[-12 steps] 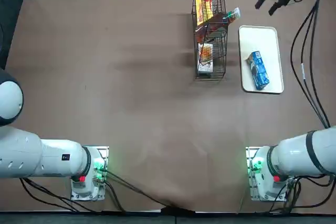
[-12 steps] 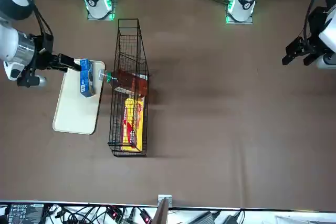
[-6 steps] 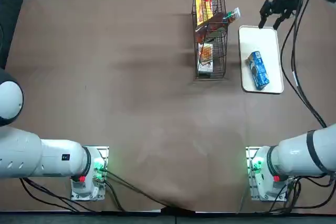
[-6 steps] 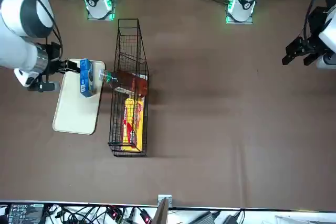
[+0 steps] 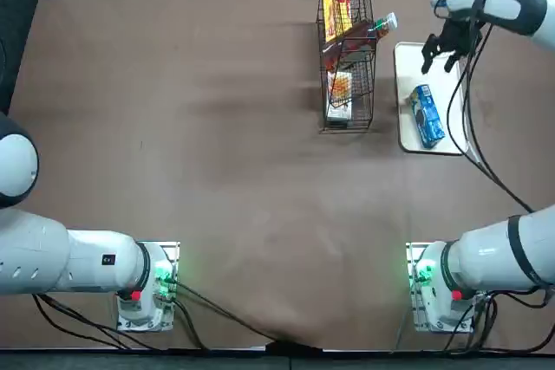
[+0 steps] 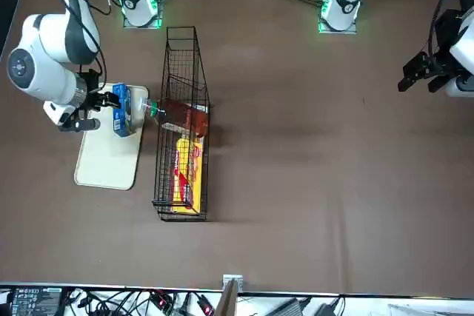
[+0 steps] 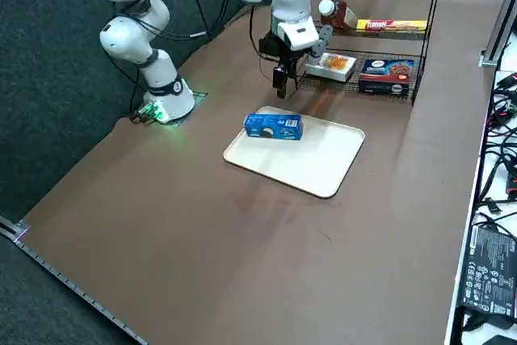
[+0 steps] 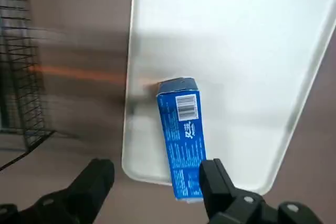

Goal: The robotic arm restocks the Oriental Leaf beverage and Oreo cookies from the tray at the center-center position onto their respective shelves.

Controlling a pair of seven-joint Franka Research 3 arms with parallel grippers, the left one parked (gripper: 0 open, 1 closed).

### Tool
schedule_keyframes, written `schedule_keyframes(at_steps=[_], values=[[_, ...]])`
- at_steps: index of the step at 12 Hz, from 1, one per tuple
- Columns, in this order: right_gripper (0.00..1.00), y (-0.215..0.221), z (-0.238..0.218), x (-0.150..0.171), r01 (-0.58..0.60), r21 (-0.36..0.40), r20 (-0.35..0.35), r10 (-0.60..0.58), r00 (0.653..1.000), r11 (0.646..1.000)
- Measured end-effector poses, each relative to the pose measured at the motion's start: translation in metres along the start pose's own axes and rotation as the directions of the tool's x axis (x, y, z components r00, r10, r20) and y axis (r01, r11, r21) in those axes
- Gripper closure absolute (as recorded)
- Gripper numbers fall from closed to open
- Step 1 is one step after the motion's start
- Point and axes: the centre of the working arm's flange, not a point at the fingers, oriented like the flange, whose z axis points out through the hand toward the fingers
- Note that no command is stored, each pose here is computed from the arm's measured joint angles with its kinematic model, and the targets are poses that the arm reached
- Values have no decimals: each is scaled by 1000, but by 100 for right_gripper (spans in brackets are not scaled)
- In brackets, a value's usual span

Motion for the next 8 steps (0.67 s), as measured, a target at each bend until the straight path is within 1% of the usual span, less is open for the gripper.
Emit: schedule_keyframes(at_steps=[3, 8], values=[[0, 3, 31, -6, -2, -5, -30, 2, 1000, 1000], [0, 12, 70, -16, -18, -6, -49, 18, 999, 1000]])
